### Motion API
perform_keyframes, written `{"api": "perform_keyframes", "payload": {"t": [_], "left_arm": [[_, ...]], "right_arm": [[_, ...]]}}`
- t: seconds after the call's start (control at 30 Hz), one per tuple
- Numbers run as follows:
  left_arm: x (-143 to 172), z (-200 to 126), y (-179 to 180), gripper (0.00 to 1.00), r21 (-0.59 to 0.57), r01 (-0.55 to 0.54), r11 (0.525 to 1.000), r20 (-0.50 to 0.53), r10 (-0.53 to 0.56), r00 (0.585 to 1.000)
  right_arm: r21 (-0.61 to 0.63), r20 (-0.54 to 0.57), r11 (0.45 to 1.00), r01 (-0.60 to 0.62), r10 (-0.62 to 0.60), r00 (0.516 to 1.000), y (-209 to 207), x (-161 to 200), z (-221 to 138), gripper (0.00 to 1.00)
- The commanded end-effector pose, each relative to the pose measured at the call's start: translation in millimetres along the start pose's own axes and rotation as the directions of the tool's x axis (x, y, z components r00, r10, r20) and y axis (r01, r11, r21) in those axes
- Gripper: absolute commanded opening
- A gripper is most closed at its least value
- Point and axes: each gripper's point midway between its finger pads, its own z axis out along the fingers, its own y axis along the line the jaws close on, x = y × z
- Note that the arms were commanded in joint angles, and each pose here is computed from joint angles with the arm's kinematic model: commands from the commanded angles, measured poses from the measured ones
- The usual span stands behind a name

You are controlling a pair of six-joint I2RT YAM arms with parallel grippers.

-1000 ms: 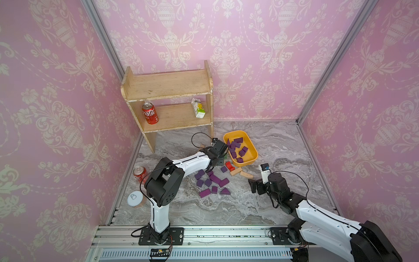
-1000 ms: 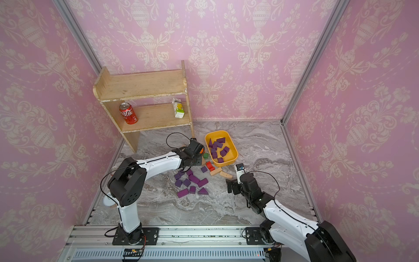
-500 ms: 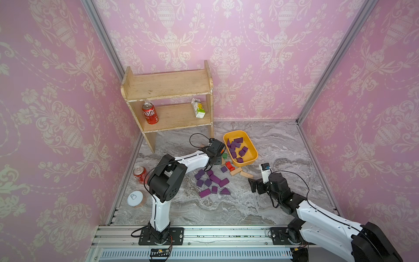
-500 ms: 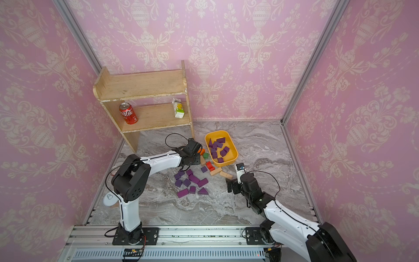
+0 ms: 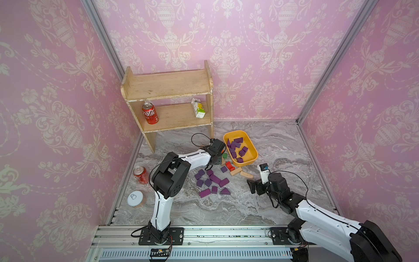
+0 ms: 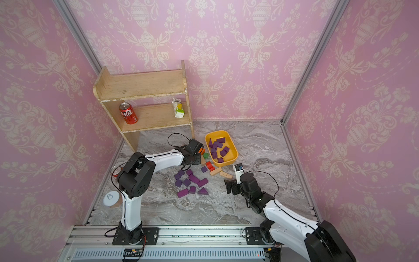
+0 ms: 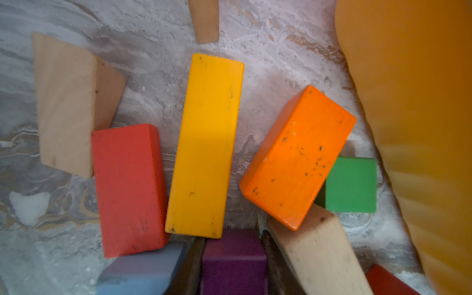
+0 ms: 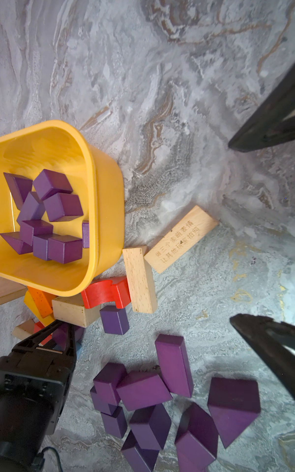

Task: Pick purple bricks into the storage bin
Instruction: Pick up the building block from the center of the board, then place the building block in the storage box.

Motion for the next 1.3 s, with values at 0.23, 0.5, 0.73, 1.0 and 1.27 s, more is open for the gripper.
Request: {"api": "perform_keyframes", "payload": {"t": [0.23, 0.5, 0.73, 1.0, 1.27], "left_arm": [[-20.7, -52.7, -2.9, 0.16, 0.032, -0.052, 0.998, 0.075, 0.050, 0.996], [-50.9, -102.9, -45.4, 0.17, 0.095, -0.158, 0.983, 0.163, 0.141, 0.977], [-61.1, -100.7, -96.7, 0.18, 0.227, -0.194, 0.954, 0.192, 0.152, 0.970], [-53.3, -82.0, -137.9, 0.18, 0.274, -0.241, 0.931, 0.170, 0.200, 0.965], [-43.4, -63.4, -154.2, 0.19, 0.270, -0.267, 0.925, 0.142, 0.236, 0.961]], "right_arm": [[-0.030, 0.034, 0.999, 0.010, -0.009, 0.999, 4.4, -7.0, -3.1, 1.00], [-0.013, 0.002, 1.000, 0.020, -0.020, 1.000, 2.9, -5.9, 3.9, 1.00], [-0.007, 0.036, 1.000, 0.015, -0.015, 0.999, 0.6, -8.4, -2.1, 1.00], [0.004, 0.027, 1.000, 0.008, -0.008, 1.000, -1.0, -7.1, -0.3, 1.00], [0.011, 0.025, 1.000, 0.000, -0.001, 1.000, -2.1, -7.2, 0.2, 1.00]]}}
